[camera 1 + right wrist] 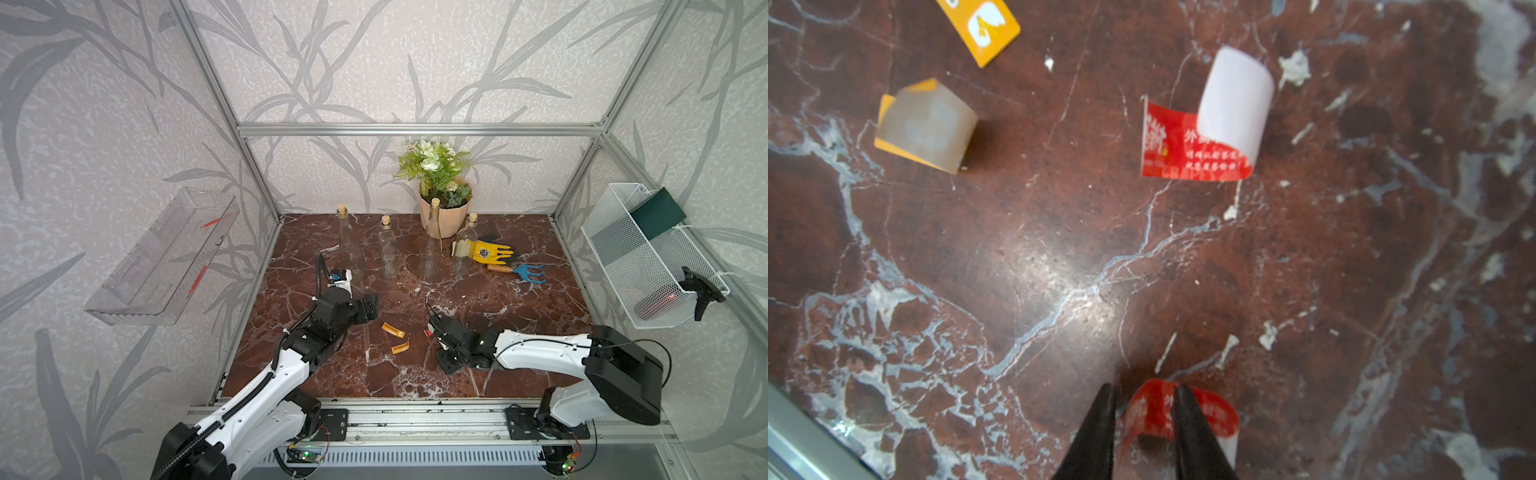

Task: Remove the label from the bottle
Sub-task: Place the label at the center of the board.

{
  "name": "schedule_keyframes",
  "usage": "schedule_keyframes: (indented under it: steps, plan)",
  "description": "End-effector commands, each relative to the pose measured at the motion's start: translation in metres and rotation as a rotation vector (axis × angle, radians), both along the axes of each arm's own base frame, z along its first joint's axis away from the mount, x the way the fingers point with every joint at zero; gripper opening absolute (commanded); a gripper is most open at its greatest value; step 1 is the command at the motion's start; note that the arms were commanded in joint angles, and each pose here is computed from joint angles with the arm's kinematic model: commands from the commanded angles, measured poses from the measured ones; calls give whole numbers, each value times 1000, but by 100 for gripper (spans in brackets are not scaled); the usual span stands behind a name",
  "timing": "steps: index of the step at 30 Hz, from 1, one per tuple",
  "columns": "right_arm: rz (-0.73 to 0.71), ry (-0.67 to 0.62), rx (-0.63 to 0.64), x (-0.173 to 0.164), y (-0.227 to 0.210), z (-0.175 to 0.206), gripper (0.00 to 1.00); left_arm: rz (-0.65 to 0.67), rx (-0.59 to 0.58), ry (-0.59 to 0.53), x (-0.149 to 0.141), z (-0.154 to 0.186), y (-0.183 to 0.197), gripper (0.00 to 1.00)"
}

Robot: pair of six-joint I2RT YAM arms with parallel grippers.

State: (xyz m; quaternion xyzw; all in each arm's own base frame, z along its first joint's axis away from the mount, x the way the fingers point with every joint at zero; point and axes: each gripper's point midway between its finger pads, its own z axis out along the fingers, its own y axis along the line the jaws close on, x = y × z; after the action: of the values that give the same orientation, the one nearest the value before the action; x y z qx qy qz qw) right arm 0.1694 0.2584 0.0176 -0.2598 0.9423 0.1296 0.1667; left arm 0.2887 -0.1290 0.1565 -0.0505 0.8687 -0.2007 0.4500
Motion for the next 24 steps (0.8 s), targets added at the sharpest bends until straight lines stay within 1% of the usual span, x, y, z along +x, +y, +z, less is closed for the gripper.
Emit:
schedule_keyframes:
  steps: [1, 6, 7, 8, 24]
  plan:
    - [-1, 5, -13, -1, 1, 1, 32, 13, -5, -14, 0, 2, 2, 86]
    - [-2, 9, -9, 0, 4, 1, 32, 13, -7, -18, 0, 3, 2, 86]
    - [29, 13, -11, -8, 9, 1, 31, 13, -6, -17, -1, 3, 2, 86]
    - [31, 16, -10, -9, 9, 0, 31, 13, -7, -17, -1, 3, 2, 86]
    - [27, 40, -27, -13, 8, -8, 31, 14, -4, -20, -1, 3, 3, 86]
